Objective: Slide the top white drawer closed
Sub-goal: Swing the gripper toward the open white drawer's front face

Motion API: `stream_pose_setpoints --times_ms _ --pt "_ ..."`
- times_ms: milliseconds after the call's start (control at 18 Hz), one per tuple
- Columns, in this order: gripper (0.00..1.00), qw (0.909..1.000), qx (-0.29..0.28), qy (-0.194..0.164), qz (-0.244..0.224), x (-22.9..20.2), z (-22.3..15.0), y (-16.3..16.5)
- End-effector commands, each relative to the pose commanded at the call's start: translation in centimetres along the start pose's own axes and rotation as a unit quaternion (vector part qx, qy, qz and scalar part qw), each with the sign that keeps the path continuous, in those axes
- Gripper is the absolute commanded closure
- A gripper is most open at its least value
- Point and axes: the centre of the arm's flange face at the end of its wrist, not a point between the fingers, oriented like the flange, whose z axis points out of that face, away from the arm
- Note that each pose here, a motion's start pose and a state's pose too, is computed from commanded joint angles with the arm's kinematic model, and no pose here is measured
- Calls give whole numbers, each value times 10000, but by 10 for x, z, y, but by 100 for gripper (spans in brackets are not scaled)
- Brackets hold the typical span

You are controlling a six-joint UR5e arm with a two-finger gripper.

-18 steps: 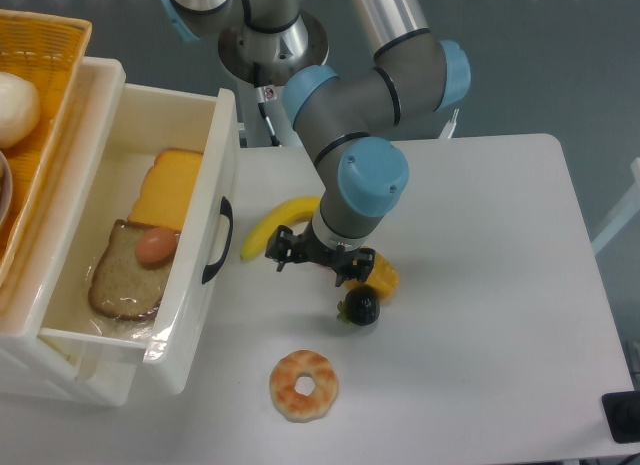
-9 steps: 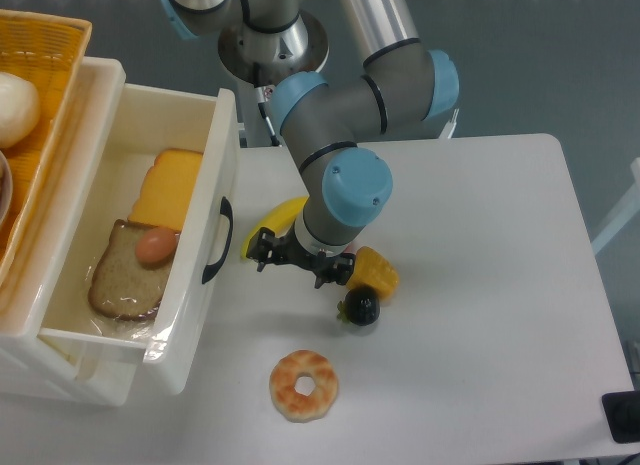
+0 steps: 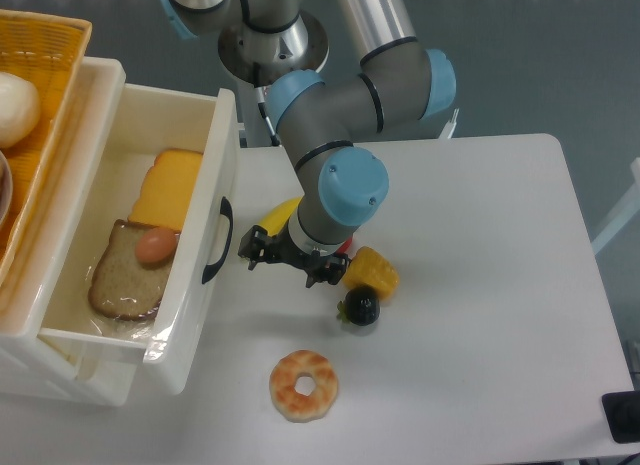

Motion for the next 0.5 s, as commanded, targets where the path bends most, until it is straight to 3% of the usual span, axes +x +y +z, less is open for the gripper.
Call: stream_pose_setpoints --times_ms 500 --pt "0 10000 -44 14 73 13 -4 0"
